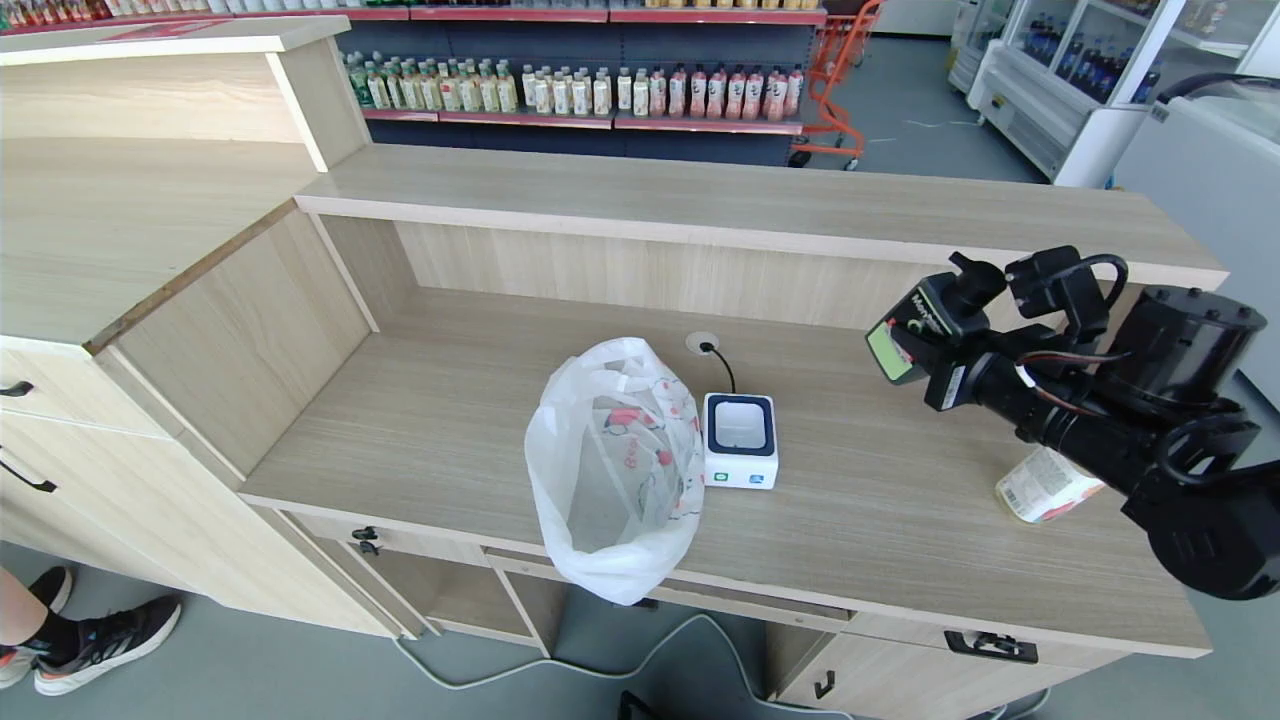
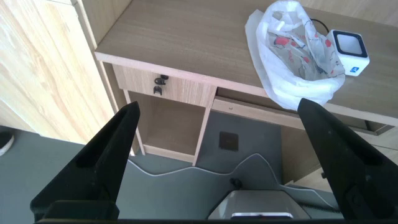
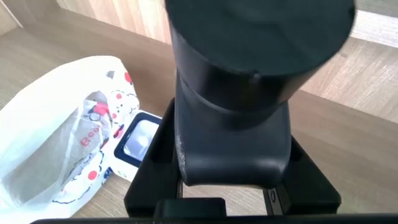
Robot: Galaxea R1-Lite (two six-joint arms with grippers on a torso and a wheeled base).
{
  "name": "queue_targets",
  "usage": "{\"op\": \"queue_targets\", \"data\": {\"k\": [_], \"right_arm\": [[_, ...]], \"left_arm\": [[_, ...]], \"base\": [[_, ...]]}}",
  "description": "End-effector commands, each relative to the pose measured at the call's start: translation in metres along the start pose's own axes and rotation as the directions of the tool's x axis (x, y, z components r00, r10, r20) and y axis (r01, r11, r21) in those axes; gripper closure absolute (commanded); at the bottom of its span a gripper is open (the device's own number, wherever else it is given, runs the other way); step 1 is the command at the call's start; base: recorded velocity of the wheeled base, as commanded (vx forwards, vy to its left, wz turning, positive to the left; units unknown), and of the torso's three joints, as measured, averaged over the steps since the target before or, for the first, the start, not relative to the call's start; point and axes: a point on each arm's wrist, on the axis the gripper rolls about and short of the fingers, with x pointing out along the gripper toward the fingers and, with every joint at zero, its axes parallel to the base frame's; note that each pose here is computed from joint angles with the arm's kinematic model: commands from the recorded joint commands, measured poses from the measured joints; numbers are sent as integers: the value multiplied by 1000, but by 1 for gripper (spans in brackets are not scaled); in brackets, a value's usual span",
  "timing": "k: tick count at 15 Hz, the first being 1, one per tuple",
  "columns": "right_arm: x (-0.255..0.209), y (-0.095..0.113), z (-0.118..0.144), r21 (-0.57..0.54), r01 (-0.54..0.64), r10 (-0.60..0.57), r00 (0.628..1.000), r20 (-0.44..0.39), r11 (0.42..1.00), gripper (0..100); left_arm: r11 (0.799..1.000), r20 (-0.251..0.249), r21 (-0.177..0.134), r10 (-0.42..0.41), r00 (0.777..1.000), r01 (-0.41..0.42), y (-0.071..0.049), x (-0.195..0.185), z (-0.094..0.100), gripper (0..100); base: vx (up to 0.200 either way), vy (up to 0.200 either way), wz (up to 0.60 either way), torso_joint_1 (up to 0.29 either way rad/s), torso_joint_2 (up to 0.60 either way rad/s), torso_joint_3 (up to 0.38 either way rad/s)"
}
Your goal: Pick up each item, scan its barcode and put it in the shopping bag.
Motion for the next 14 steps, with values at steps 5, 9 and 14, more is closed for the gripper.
{"op": "queue_targets", "data": {"k": [5, 9, 14], "right_arm": [[6, 13, 2, 7, -44, 44, 999, -5, 999, 100], [1, 28, 10, 19, -88, 88, 996, 15, 996, 100], [-2, 40, 15, 40, -130, 130, 992, 1, 991, 100]], "left_arm": [[1000, -2, 0, -1, 1000, 1, 0, 0, 0, 0], [1000, -2, 3, -2, 1000, 2, 0, 0, 0, 0], [1000, -1, 3, -2, 1000, 3, 0, 0, 0, 0]], "base": [[0, 0, 0, 0, 0, 0], [0, 0, 0, 0, 0, 0], [0, 200, 0, 3, 3, 3]]}}
